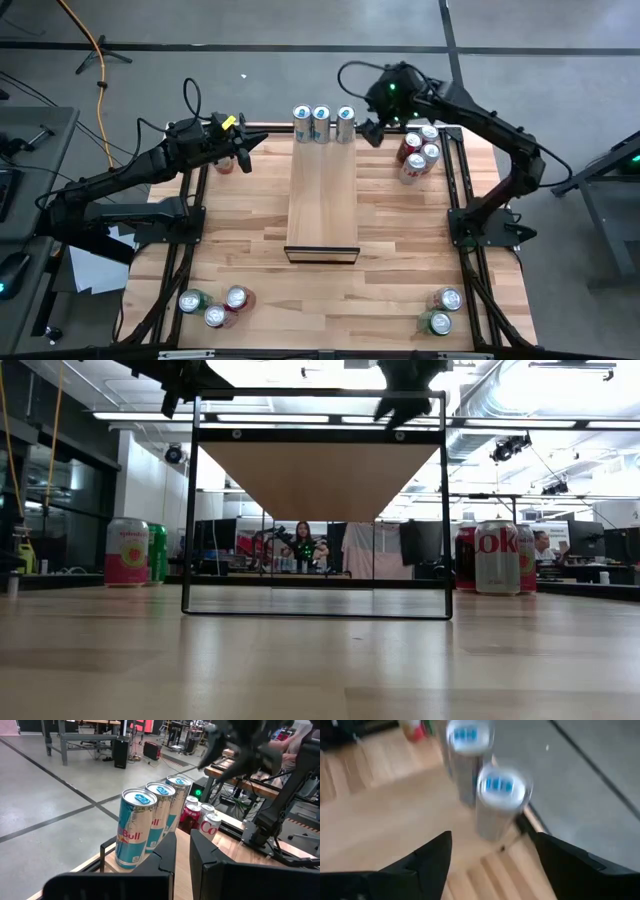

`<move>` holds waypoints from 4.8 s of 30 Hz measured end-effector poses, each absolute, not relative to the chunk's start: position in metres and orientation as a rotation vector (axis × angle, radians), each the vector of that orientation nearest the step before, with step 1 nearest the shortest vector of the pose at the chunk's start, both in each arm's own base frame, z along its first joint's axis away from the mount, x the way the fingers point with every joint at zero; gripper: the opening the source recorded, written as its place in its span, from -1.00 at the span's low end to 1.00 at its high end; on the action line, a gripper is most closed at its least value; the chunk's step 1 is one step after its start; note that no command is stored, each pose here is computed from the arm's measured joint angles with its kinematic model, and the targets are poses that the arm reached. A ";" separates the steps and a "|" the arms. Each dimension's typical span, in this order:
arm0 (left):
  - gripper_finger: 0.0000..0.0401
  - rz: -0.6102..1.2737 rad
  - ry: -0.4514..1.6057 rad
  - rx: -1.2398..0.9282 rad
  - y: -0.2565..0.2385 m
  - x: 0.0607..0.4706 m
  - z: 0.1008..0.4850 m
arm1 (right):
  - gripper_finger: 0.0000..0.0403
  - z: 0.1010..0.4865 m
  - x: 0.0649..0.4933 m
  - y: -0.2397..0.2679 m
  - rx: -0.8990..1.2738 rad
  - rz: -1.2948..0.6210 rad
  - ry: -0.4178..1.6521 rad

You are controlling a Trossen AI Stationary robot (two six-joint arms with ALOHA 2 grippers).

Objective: Place canned beverage on shelf
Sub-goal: Put the blue soda can on the shelf, then put the middle red white soda can on the shelf

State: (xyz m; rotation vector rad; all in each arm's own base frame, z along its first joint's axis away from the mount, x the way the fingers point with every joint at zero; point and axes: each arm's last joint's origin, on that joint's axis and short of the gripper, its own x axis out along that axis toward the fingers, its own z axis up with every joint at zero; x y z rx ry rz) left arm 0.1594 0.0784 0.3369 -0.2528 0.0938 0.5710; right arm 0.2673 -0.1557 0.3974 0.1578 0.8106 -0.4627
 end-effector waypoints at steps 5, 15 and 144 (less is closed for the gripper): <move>-1.00 0.564 0.095 -0.253 0.078 0.160 0.337 | -0.10 0.342 0.254 -0.149 0.236 -0.522 0.778; -1.00 0.279 0.004 -0.172 0.072 0.164 0.349 | -0.88 0.292 0.266 -0.154 0.394 -0.709 0.446; 0.74 0.500 1.317 -0.710 -0.161 0.189 0.350 | -1.00 0.353 0.226 -0.054 0.259 -0.276 0.376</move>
